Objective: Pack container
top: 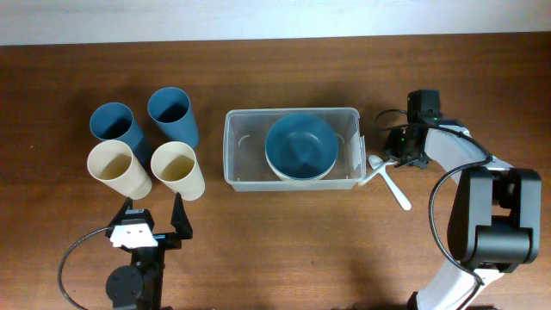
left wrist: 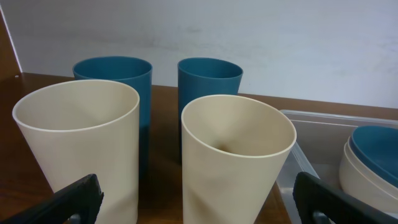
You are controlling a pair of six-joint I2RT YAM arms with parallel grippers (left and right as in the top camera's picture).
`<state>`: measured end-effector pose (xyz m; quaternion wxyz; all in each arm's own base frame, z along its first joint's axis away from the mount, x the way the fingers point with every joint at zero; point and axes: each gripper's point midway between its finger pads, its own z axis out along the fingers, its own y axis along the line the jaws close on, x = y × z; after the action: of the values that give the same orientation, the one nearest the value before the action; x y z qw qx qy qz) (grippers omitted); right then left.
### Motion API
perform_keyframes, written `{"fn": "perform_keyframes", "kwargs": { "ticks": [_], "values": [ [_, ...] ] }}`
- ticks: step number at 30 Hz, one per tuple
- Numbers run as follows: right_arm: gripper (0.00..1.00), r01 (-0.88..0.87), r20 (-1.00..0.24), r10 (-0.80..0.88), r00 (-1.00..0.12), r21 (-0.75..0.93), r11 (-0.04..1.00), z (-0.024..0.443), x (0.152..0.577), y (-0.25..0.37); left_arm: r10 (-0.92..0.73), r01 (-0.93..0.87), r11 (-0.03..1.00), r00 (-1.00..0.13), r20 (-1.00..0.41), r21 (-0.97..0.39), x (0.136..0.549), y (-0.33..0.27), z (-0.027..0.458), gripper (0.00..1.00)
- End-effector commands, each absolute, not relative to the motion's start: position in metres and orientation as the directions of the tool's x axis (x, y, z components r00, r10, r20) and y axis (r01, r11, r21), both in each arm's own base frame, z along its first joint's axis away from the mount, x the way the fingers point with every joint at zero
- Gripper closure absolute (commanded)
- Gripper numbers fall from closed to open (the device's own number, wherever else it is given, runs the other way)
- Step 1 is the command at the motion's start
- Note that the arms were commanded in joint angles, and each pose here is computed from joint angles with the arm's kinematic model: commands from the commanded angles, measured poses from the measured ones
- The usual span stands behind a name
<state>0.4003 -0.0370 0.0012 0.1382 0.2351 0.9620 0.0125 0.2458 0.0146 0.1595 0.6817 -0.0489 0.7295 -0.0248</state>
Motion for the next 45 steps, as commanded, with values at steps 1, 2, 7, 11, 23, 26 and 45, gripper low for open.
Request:
{"fn": "perform_keyframes", "kwargs": {
  "ticks": [1,2,7,11,23,26,45],
  "values": [
    [0.87,0.455,-0.23,0.462,-0.857,0.084,0.886,-0.005,0.397,-0.036,-0.089,-0.027,0.996,-0.067,-0.994,-0.087,0.245,0.013,0.159,0.0],
    [0.88,0.456,-0.229,0.462,-0.857,0.084,0.886,-0.005,0.397,-0.036,-0.089,-0.027,0.996,-0.067,-0.994,-0.087,0.245,0.013,0.159,0.0],
    [0.88,0.456,-0.228,0.462,-0.857,0.084,0.886,-0.002,0.398,-0.037,-0.089,-0.027,0.996,-0.067,-0.994,-0.087,0.245,0.013,0.159,0.0],
    [0.88,0.456,-0.223,0.462,-0.858,0.082,0.886,-0.003,0.397,-0.036,-0.089,-0.027,0.996,-0.067,-0.994,-0.087,0.245,0.013,0.159,0.0],
    [0.96,0.457,-0.22,0.462,-0.859,0.08,0.886,-0.003,0.396,-0.036,-0.089,-0.027,0.996,-0.067,-0.994,-0.087,0.245,0.013,0.159,0.0],
    [0.96,0.457,-0.22,0.463,-0.859,0.08,0.886,-0.002,0.396,-0.037,-0.089,-0.027,0.996,-0.067,-0.994,-0.087,0.245,0.013,0.159,0.0],
    [0.96,0.55,-0.123,0.563,-0.818,0.122,0.826,0.032,0.367,-0.064,-0.089,-0.027,0.996,-0.067,-0.994,-0.087,0.245,0.013,0.159,0.0]
  ]
}}
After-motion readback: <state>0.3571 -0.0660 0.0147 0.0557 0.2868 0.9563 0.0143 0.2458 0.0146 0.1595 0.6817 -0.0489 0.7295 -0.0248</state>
